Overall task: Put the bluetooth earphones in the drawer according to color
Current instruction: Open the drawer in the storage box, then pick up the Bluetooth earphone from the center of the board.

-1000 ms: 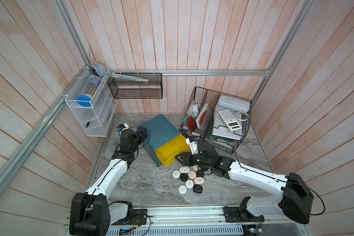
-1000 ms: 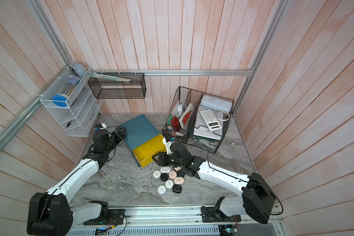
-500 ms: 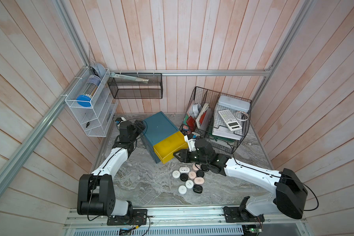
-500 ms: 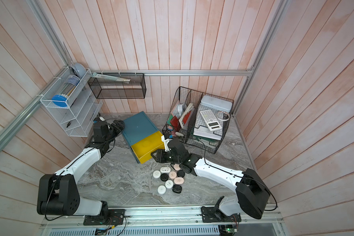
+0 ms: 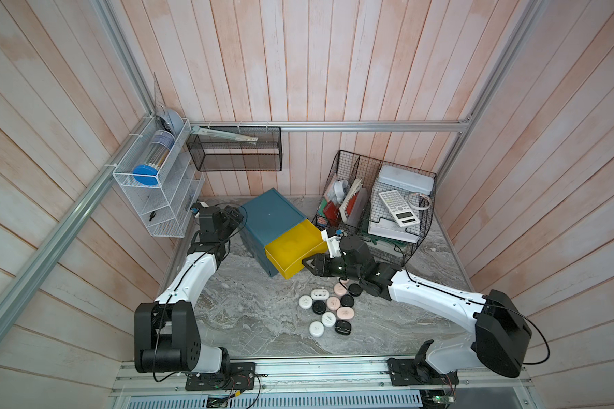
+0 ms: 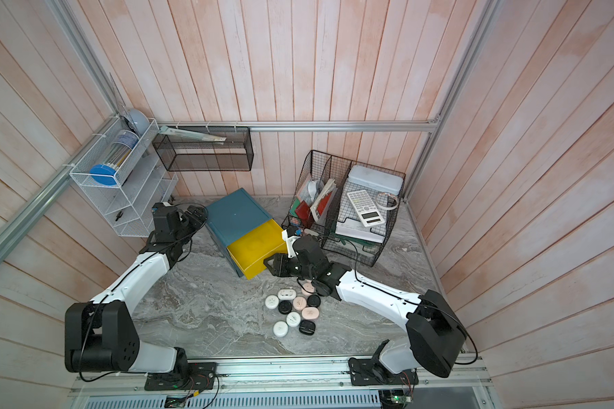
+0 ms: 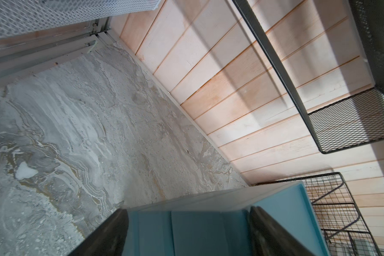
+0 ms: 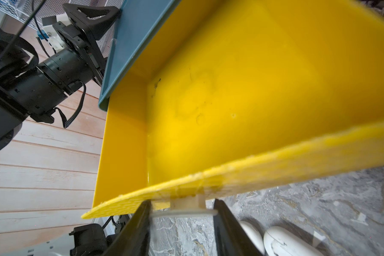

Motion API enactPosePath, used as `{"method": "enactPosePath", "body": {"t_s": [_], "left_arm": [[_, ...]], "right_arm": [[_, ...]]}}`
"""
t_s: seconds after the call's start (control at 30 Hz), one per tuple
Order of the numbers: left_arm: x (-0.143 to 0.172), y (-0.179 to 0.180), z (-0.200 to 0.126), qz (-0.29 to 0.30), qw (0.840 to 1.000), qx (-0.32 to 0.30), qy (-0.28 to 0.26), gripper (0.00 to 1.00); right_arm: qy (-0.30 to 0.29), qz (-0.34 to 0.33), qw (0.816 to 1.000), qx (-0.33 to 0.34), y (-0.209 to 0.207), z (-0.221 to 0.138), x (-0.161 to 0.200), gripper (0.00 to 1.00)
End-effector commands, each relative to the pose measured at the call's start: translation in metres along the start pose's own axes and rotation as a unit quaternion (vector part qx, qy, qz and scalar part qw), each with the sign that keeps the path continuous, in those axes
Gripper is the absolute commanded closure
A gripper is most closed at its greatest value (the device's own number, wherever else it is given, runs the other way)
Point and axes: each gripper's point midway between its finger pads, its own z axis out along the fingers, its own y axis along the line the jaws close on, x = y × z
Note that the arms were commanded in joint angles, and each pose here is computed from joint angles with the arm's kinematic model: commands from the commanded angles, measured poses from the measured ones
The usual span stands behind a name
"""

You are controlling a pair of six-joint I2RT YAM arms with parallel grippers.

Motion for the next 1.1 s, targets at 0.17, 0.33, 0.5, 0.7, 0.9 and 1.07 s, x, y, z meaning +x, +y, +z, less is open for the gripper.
{"method": "enactPosePath", "body": {"t_s": [0.17, 0.33, 0.5, 0.7, 0.9, 1.07], "left_arm": [[-0.001, 0.009, -0.033, -0.003, 1.0, -0.014, -0.004, 0.09], [0.001, 0.001, -0.067, -0.014, 1.0, 0.015, -0.002, 0.06], [0.016, -0.001, -0.102, -0.023, 0.999, 0.044, 0.014, 0.05], [0.036, 0.005, -0.141, -0.033, 0.997, 0.068, 0.025, 0.05], [0.066, 0.035, -0.158, -0.031, 0.997, 0.048, 0.05, 0.04], [0.084, 0.061, -0.165, -0.036, 0.998, 0.024, 0.049, 0.04]], "right_arm": [[0.005, 0.007, 1.0, 0.029, -0.015, -0.01, 0.013, 0.58], [0.004, -0.014, 1.0, 0.026, -0.006, -0.016, 0.005, 0.36], [0.002, -0.037, 0.998, 0.046, -0.013, -0.03, 0.008, 0.11], [0.009, -0.045, 0.996, 0.077, -0.04, -0.05, 0.018, 0.02], [0.002, -0.008, 0.992, 0.125, -0.095, -0.066, 0.031, 0.02], [-0.017, 0.018, 0.988, 0.151, -0.137, -0.076, 0.026, 0.02]]}}
